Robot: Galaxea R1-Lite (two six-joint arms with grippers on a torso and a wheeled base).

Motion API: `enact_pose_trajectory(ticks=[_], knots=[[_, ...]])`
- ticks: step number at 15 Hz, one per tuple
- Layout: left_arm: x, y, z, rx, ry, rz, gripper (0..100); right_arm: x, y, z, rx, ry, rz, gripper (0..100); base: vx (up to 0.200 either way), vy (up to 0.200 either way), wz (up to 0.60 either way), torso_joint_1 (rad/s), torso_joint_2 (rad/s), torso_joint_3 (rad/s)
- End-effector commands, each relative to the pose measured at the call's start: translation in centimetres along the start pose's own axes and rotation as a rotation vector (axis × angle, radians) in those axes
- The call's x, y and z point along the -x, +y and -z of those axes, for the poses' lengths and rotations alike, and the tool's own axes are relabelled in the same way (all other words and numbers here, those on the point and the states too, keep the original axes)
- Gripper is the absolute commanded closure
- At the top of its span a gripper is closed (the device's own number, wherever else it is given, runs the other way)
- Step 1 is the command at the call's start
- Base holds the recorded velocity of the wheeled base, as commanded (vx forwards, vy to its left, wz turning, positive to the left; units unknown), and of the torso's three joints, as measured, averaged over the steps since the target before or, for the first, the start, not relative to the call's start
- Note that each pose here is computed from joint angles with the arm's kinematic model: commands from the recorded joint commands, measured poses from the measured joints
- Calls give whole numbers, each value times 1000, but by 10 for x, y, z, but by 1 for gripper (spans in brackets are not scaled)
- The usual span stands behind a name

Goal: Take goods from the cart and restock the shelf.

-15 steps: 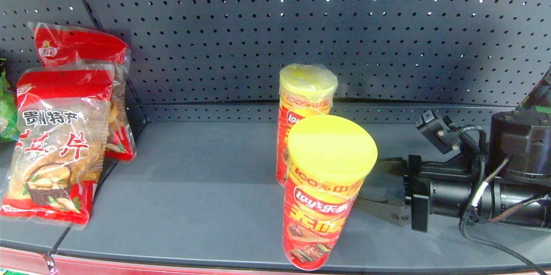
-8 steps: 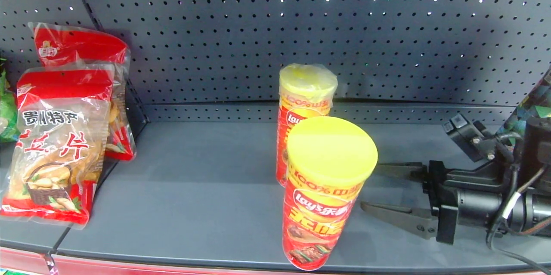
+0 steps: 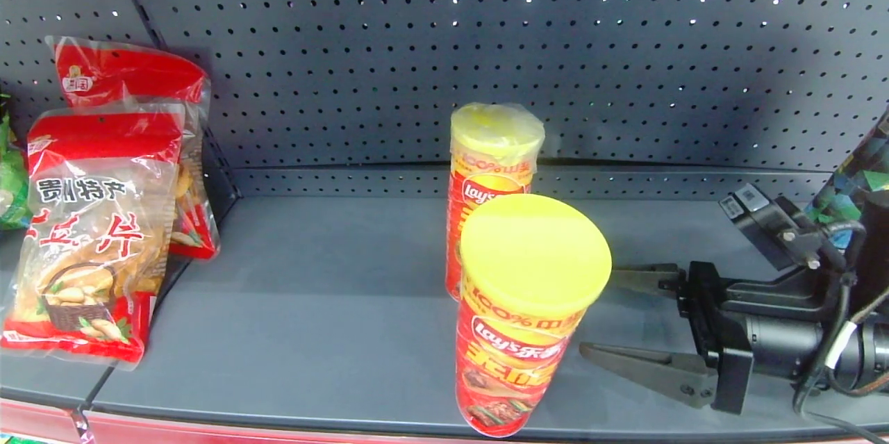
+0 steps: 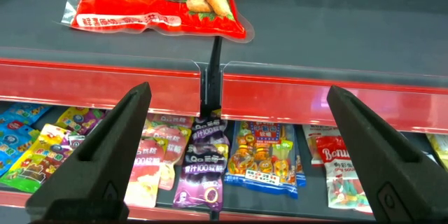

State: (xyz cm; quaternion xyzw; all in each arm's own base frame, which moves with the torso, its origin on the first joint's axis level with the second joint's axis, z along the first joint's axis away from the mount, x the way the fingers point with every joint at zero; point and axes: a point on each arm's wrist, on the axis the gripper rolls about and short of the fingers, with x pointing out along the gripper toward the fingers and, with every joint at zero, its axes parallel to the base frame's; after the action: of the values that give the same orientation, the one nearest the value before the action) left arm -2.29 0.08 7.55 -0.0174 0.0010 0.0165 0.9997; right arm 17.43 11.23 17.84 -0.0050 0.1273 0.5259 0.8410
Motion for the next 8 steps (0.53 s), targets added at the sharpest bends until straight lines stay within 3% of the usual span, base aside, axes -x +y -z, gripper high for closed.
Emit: enact_pose_trajectory(ticks=[1,8], knots=[[0,0,0,0,2,-1,0,-3,2,1,0,7,-14,0,0,0,0,0,0,0],[0,0,0,0,2,-1,0,-13,4,2,3,24,-50,0,0,0,0,0,0,0]])
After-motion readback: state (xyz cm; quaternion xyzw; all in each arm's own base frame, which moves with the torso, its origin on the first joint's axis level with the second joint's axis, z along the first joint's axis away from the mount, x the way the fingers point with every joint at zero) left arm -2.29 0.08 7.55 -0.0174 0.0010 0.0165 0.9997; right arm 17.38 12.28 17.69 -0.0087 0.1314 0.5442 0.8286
